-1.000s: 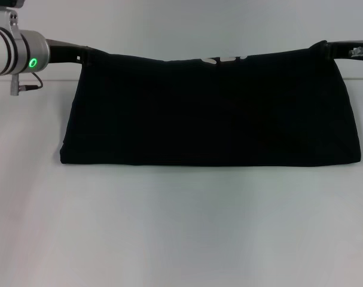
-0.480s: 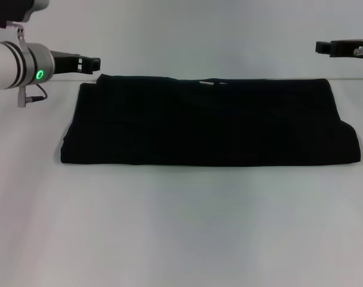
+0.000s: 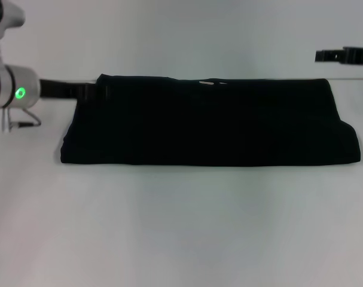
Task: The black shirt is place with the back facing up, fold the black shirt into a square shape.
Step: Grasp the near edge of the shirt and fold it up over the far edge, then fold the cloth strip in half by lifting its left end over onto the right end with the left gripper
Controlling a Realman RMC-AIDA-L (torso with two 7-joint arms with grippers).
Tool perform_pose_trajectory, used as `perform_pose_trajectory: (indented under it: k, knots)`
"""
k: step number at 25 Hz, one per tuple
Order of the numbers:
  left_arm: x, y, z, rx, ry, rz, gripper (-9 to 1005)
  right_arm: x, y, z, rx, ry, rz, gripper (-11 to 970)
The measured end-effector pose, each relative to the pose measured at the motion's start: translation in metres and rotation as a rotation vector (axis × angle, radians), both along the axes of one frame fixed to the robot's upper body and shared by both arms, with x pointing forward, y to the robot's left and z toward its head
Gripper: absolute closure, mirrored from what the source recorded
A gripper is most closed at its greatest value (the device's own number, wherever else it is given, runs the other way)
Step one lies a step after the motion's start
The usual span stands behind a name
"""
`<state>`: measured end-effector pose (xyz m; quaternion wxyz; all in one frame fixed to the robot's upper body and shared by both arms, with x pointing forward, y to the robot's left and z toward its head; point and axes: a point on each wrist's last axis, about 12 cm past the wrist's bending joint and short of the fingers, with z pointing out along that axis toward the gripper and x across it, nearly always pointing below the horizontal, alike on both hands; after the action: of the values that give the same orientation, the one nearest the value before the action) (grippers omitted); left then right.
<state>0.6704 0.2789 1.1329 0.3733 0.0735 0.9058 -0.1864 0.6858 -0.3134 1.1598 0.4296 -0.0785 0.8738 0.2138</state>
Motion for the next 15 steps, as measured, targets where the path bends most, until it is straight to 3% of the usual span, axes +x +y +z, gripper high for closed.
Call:
perform_pose_trajectory:
  k: [3,8,15]
  knots:
    - [-0.017,0.006,-0.002,-0.060,0.086,-0.039,128,-0.011,0.000,-0.004,0.021,0.027,0.054,248]
    - [-0.038,0.012,-0.004,-0.133,0.199,-0.087,44,-0.022,0.002,-0.011,0.053,0.050,0.117,278]
    - [-0.059,0.018,-0.017,-0.210,0.329,-0.053,46,-0.028,0.010,-0.019,0.066,0.008,0.155,350]
